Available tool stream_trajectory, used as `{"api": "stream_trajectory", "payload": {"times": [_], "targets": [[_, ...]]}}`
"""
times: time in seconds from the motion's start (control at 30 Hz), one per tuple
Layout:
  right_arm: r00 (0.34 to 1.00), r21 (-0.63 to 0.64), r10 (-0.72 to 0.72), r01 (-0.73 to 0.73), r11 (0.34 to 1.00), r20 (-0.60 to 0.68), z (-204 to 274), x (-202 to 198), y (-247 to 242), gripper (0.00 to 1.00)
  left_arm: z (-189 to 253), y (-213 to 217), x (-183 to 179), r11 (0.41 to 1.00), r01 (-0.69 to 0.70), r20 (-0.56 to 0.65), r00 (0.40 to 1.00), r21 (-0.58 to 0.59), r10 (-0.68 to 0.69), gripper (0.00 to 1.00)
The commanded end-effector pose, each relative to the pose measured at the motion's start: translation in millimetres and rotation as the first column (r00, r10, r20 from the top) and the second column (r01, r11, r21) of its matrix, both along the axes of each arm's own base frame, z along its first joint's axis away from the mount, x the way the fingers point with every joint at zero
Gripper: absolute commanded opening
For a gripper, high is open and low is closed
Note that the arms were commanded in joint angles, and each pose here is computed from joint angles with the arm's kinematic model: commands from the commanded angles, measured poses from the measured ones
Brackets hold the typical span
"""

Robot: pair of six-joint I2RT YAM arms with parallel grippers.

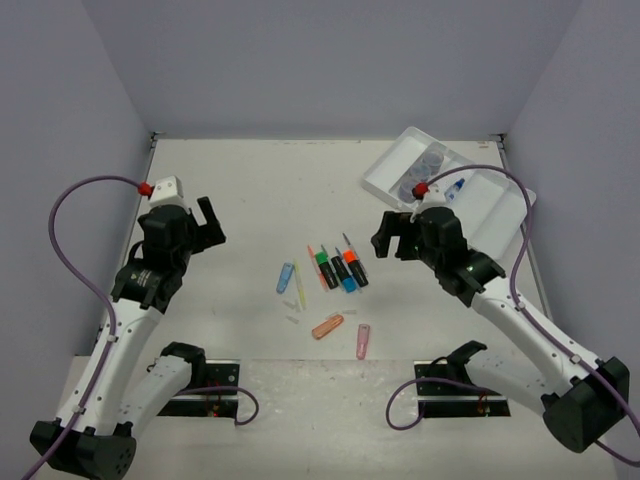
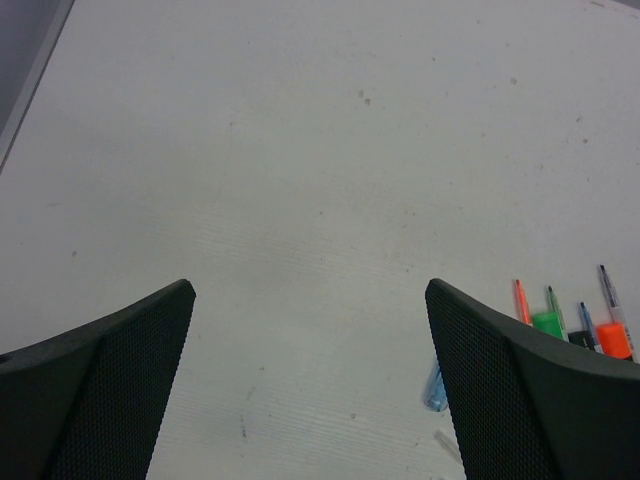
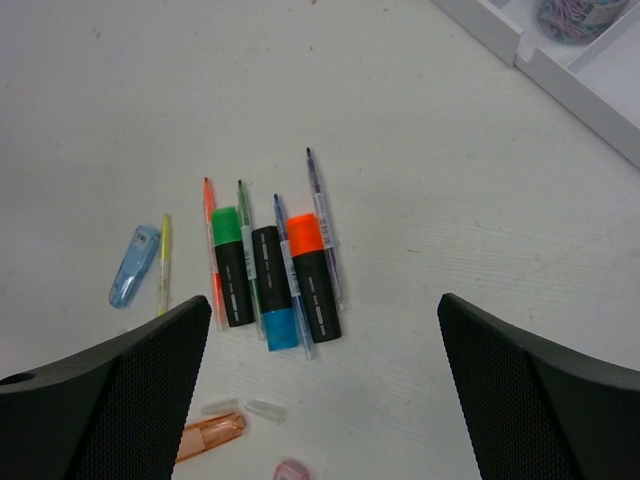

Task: Sort the stationery into containers
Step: Pick up the stationery from the center of the board.

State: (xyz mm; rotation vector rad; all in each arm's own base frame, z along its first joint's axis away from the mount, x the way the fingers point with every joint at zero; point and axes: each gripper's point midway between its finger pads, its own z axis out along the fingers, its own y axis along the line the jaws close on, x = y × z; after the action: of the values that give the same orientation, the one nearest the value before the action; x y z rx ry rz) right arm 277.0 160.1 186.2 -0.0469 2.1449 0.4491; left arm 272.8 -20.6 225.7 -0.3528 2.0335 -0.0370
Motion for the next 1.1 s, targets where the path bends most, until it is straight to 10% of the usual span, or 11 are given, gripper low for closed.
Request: {"api": "stream_trajectory", "payload": {"times": [0.0,0.47,1.07], "targets": [[0.997,-0.033,0.035,-0.037,0.999,-0.072,-1.4,7.6,13.4,0.93,-1.8,-2.2,2.8,1.0,0.014,0.012,1.0,0.009,-0.014,1.0],[0.9,-0.28,0.114,-0.248,0.928,-0.42,-105.0,15.1,46.8,0.4,-7.7,-8.3,3.1,0.999,0.044,-0.004,0.999,-0.005,-0.044,1.0],[0.846,-0.315,0.127,-0.327,0.891,-0.519,-147.9,20.3,71.3,0.37,-3.3,-11.6,1.4,0.998,0.066,0.017,0.998,-0.015,-0.066,1.0]]}}
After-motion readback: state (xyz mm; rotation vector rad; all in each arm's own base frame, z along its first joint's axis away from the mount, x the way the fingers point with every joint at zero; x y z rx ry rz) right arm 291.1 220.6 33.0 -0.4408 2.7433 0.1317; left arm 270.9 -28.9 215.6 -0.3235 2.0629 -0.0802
